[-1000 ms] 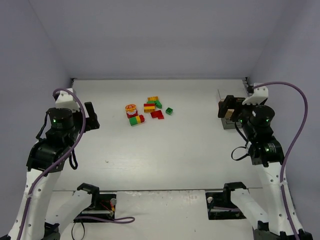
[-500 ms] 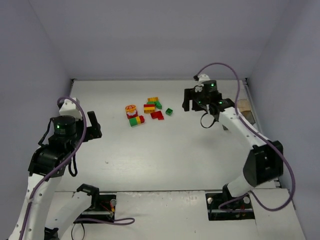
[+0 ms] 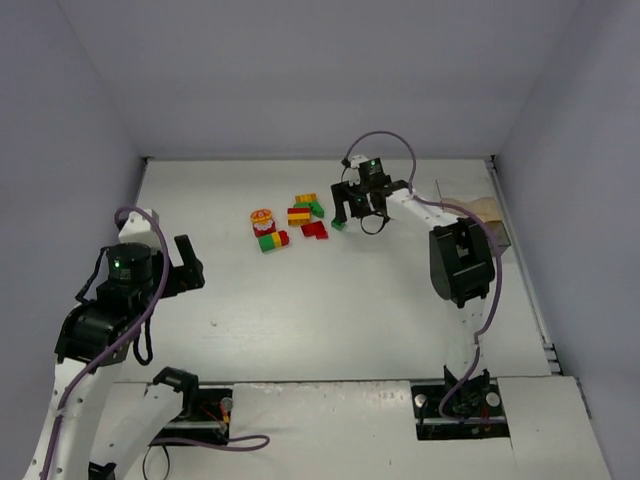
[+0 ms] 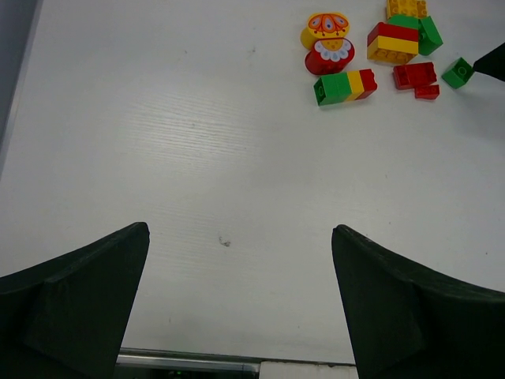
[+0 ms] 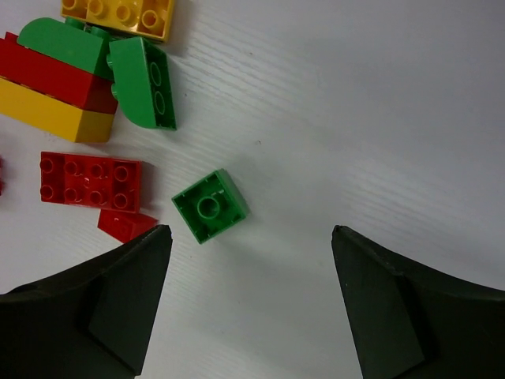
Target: Sort the legos into containers by color
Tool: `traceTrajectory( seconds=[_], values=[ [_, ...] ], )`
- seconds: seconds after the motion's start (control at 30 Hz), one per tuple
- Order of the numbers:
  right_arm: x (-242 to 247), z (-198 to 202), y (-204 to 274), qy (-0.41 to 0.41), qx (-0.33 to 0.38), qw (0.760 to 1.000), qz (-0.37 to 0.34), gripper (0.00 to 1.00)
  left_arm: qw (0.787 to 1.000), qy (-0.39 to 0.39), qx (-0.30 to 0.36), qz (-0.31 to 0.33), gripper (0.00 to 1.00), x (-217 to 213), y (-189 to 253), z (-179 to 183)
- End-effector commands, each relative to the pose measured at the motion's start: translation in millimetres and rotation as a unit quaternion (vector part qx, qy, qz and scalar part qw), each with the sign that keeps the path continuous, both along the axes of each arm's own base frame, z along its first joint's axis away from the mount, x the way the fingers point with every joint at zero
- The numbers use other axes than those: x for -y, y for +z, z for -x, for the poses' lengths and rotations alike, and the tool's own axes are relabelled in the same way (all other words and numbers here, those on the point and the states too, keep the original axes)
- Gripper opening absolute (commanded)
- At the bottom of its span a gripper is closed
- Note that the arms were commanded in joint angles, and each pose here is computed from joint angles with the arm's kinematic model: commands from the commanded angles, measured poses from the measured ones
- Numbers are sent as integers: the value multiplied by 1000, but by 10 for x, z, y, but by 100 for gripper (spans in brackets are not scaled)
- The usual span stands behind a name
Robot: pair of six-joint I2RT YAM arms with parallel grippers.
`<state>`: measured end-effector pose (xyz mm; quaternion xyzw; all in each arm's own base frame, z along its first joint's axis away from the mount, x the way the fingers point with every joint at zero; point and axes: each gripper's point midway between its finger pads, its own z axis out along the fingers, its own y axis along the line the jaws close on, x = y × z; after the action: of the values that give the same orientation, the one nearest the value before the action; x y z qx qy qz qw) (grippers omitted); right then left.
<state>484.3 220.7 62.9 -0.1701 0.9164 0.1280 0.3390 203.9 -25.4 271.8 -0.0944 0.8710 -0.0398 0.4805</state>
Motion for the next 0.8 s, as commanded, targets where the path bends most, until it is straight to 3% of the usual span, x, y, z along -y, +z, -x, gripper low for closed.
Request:
traceTrajectory(
  seconds=[0.0,0.23,0.4,0.53,0.57,0.67,0.77],
  values=[
    [-304,-192,218,70,55,996,-8,79,1000,1,-3,17,92,42,-4,14],
    [-449,-176,-37,125,42,991,-8,76,1000,3,-1,24,92,43,13,58],
    [-437,-205,-146,122,38,992,4,68,1000,2,-7,22,92,50,-6,42],
    [-382,-261,-175,112,45,992,24,43,1000,1,-11,22,92,60,-21,26],
    [-359,-278,-138,111,51,992,28,26,1000,1,-10,22,92,60,-15,26],
    [-269,-367,74,91,80,992,35,3,1000,0,-8,24,92,66,-10,17],
    [-41,-515,434,53,125,990,42,0,1000,-1,-9,25,92,73,-25,11]
  ],
)
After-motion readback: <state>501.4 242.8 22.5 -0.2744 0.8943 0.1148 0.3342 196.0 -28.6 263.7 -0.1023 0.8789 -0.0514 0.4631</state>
